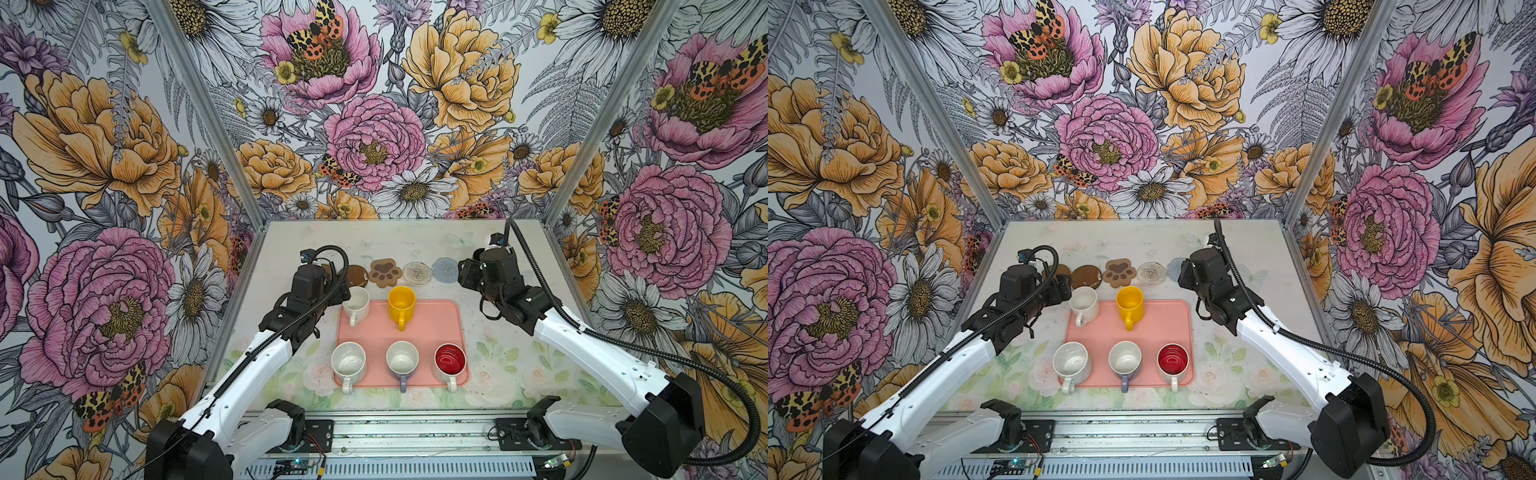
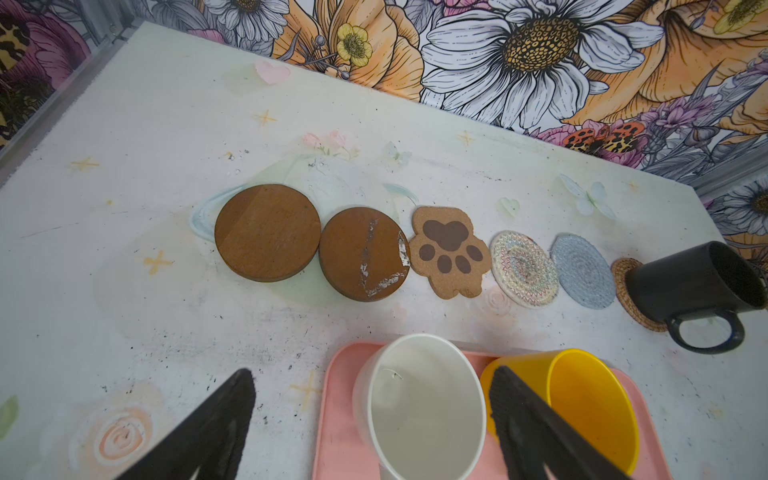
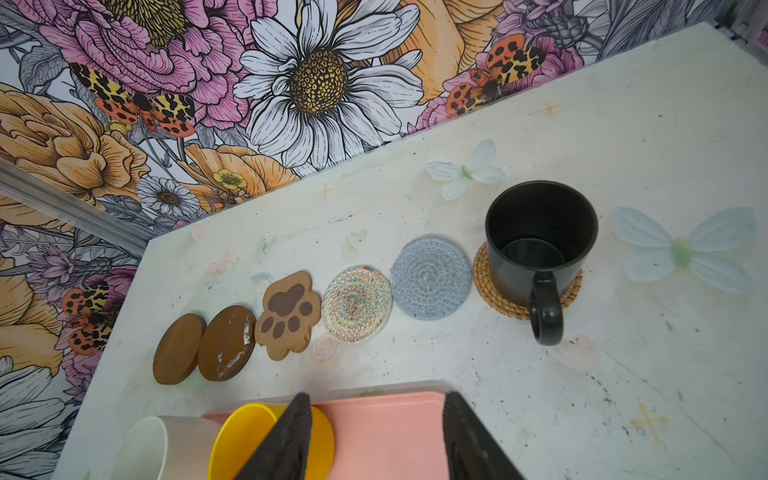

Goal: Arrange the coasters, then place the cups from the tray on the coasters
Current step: 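Open the right gripper and raise it away from the black mug, then move the left gripper over the white mug on the tray and lower it, then close the left gripper on the white mug rim, then lift the white mug with the left gripper toward the plain brown coaster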

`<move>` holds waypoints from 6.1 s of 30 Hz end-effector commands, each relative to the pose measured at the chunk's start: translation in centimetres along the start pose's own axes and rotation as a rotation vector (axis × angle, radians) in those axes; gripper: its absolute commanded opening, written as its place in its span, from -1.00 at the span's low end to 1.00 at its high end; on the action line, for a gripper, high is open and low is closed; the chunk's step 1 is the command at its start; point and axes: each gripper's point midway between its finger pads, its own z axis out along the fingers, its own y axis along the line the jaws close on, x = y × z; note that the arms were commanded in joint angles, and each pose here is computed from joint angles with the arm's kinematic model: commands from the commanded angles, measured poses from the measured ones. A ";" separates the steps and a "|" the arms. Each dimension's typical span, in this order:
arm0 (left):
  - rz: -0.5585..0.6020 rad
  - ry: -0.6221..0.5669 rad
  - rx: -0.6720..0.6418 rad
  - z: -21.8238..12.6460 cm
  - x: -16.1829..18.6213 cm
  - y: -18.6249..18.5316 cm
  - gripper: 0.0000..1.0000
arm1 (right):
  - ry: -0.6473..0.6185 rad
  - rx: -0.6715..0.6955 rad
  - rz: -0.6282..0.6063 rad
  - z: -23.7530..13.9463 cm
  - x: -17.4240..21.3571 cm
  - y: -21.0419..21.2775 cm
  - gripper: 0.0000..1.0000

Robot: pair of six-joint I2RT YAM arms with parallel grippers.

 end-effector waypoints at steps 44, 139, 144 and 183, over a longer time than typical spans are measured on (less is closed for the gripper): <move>0.128 0.186 0.244 -3.8 3.2 -6.4 0.68 | -0.101 0.083 0.105 1.7 0.3 -4.0 0.26; 0.123 0.524 -0.148 5.0 13.9 -1.6 -0.19 | -0.017 -0.032 0.198 5.1 1.9 -3.8 0.16; 0.124 0.527 -0.147 5.1 13.9 -1.6 -0.30 | -0.013 -0.039 0.201 5.2 1.9 -3.7 0.14; 0.149 0.388 -0.101 5.0 8.4 -3.4 -1.00 | -0.001 -0.063 0.217 5.5 2.3 -3.5 0.11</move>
